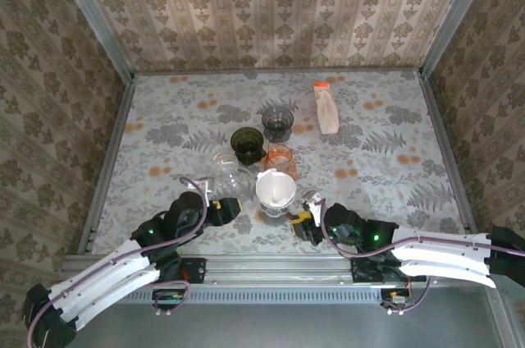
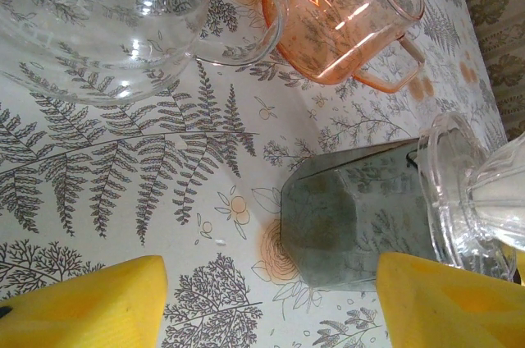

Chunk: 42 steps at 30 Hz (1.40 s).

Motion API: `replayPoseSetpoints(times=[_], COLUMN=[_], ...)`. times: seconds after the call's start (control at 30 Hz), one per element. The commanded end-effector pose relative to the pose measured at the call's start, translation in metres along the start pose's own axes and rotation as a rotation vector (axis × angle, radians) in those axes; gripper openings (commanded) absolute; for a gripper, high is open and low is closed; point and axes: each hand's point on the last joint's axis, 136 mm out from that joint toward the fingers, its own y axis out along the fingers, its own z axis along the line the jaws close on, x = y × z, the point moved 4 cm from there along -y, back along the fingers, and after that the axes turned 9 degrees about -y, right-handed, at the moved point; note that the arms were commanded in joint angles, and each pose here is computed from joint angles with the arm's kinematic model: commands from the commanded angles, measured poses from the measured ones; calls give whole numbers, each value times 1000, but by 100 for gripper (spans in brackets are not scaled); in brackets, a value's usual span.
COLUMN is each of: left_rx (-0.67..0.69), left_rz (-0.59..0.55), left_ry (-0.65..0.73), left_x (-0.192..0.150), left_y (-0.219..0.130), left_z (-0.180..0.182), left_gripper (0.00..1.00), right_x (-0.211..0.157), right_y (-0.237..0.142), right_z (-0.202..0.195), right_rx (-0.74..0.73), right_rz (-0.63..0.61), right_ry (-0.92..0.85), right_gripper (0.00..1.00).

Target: Place the coffee filter in the dripper

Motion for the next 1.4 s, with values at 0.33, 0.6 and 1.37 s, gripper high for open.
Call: replayPoseSetpoints(times=[0.33, 0.6, 1.37], left_rx=[-21, -24, -55], left_rz=[-4, -4, 4], left_ry=[-18, -14, -8], left_x=[1, 1, 1], left_y=[1, 1, 2], left_z=[-2, -2, -6], left_gripper=[69, 70, 70], right_x=[10, 14, 7], right_y=[-6, -14, -43], right_z=[-9, -17, -62], right_rx=[-136, -249, -618], right_rz=[6, -4, 30], right_ry=[-31, -33, 87], right_gripper=[25, 22, 21])
